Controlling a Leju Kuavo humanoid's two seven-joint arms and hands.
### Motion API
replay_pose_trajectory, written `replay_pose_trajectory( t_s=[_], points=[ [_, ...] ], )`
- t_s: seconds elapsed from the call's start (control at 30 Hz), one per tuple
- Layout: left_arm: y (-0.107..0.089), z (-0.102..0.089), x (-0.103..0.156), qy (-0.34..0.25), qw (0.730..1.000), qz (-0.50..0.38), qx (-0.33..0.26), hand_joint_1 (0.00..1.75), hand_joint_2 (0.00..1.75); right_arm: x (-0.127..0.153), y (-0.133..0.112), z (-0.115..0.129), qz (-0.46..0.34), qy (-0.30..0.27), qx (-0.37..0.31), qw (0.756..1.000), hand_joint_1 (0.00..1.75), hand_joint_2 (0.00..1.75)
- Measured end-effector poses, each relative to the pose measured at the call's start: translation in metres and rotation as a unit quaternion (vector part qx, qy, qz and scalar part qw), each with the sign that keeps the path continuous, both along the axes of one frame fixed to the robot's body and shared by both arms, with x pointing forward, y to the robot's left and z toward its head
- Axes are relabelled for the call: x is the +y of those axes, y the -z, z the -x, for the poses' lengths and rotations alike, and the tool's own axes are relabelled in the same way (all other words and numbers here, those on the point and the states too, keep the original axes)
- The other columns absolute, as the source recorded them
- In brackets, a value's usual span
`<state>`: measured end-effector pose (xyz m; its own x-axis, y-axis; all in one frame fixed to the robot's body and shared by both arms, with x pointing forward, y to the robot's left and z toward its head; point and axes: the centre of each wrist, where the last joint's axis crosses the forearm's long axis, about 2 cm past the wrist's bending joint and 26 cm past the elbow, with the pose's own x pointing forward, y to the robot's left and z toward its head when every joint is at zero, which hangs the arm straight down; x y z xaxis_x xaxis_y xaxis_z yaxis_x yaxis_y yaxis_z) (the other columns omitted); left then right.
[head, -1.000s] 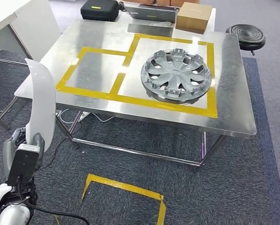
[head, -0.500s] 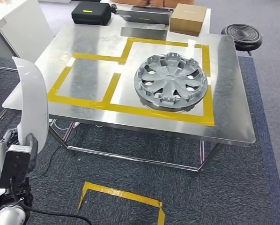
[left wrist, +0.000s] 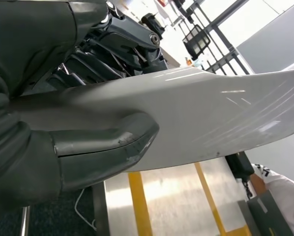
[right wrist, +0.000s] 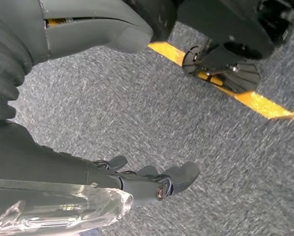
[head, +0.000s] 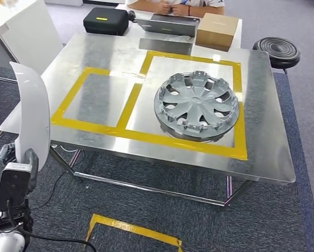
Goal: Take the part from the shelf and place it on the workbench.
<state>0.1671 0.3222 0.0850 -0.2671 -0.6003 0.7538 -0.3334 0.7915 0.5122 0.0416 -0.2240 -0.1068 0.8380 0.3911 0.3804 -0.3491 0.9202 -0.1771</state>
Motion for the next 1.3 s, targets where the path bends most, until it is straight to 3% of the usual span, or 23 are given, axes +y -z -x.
replay_pose_trajectory(
  t_s=[1.3],
  points=[
    [-0.0029, -0.0004, 0.0018, -0.003, 1.000, -0.001, -0.004, 1.75, 1.75, 0.0016, -0.0002, -0.0002, -0.002, 0.002, 0.003, 1.000, 0.00, 1.75]
  ],
)
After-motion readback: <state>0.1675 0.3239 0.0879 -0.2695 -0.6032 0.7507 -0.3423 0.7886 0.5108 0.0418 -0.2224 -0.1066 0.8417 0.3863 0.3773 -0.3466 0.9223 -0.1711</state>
